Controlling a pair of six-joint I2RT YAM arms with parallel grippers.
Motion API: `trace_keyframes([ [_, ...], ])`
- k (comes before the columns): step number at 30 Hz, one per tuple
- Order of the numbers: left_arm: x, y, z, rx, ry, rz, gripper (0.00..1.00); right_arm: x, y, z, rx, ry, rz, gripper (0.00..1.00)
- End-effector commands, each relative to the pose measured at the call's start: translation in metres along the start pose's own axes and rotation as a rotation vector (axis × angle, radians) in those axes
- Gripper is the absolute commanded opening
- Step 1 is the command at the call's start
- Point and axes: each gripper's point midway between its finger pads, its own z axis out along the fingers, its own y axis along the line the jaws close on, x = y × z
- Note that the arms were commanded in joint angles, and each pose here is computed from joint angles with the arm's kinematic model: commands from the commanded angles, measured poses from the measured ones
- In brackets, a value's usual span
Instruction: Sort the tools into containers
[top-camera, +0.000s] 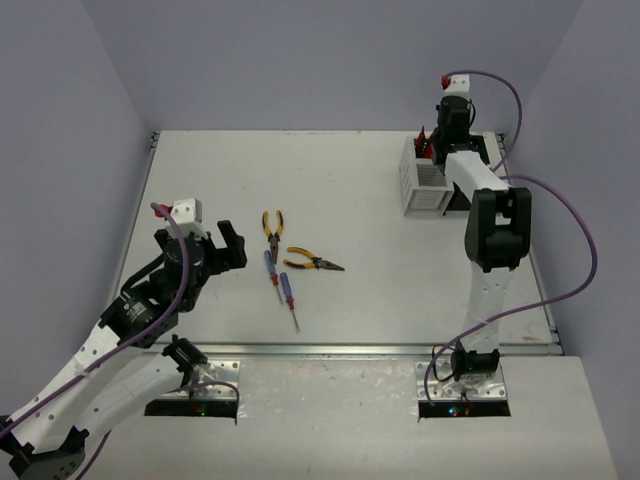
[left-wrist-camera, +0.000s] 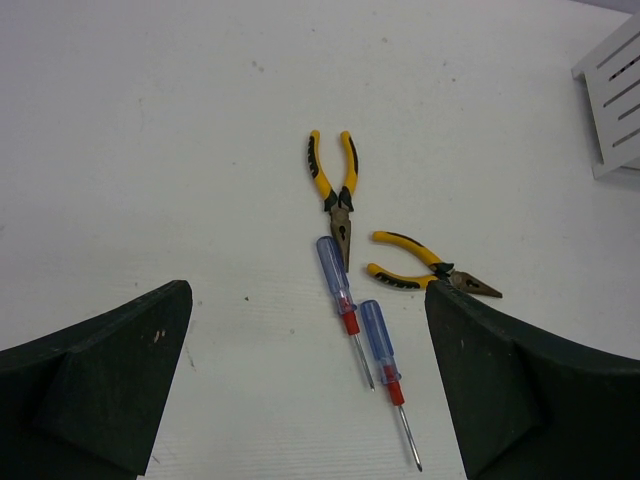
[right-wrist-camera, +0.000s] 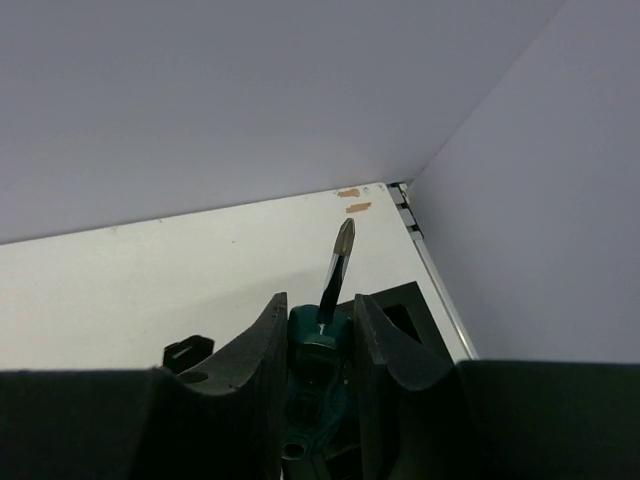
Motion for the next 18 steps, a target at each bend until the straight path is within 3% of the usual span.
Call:
trace_keyframes([
  [1,-0.005,-0.007,0.004,0.024,-0.019,-0.003,1.0,-0.015,-0.039,0.02,0.078,-0.05,0.05,0.0],
  [5,-0.004,-0.008,0.005,0.027,-0.013,0.003,1.0,0.005,-0.042,0.025,0.068,-0.004,0.021,0.01],
  [7,-0.004,-0.008,0.005,0.027,-0.013,0.004,1.0,0.019,-0.04,0.024,0.066,0.025,0.018,0.08],
  [10,-0.005,-0.008,0.005,0.028,-0.014,0.004,1.0,0.027,-0.04,0.022,0.068,0.038,0.031,0.41],
  [13,-0.004,-0.009,0.005,0.029,-0.013,0.003,1.0,0.027,-0.035,0.022,0.046,0.072,0.058,0.57],
  [15,-0.004,-0.01,0.005,0.034,-0.011,0.005,1.0,0.022,-0.032,0.022,0.026,0.089,0.088,0.75],
  [18,-0.003,-0.011,0.006,0.036,-0.007,0.008,1.0,0.009,-0.032,0.016,0.011,0.089,0.123,0.77],
])
